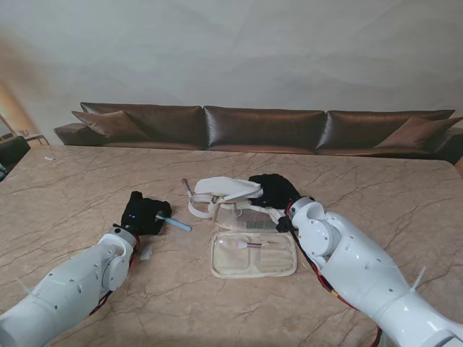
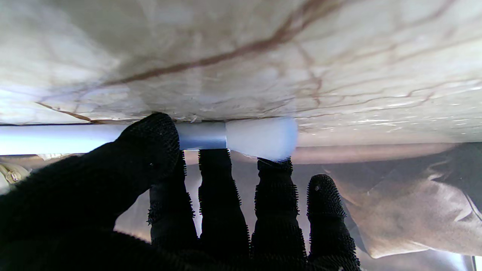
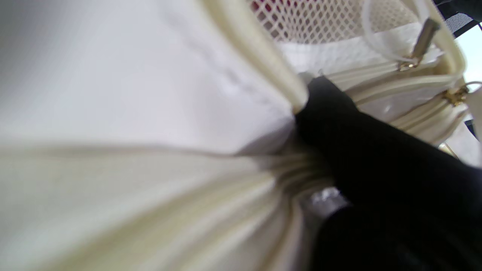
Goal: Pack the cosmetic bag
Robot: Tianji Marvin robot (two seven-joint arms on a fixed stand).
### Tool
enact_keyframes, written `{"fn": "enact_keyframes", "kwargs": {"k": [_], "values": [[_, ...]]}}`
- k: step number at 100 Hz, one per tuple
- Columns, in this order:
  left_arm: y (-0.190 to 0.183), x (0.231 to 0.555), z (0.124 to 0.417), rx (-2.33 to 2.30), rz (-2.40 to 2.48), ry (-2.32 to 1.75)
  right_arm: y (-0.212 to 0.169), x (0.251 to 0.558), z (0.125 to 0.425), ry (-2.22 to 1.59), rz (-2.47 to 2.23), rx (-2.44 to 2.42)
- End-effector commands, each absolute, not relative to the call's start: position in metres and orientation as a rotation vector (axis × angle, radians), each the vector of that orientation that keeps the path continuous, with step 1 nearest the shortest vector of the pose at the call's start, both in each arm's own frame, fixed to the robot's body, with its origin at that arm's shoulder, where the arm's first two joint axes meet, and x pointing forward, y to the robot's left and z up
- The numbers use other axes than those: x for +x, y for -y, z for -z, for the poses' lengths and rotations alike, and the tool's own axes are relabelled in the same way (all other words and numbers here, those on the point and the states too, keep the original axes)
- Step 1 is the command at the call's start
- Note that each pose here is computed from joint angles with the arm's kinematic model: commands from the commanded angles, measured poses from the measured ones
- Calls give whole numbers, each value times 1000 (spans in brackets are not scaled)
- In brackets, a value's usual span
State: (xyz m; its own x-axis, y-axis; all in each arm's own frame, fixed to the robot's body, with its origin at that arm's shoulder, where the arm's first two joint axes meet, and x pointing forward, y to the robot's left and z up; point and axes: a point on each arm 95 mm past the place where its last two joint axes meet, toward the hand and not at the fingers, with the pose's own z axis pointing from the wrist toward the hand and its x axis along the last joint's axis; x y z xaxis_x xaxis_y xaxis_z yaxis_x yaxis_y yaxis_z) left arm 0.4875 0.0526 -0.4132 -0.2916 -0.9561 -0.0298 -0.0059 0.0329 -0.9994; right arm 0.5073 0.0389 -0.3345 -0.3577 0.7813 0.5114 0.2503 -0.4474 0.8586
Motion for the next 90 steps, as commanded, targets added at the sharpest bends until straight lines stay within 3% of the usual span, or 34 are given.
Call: {"fn": "enact_keyframes", "kwargs": {"k": [1, 90], "values": [[-61, 453, 462, -1123, 1295, -1560, -49, 505, 334, -1364, -1886, 1482], [-55, 446, 461, -1185, 1337, -1540, -52, 506, 334, -1365, -1893, 1484]]}}
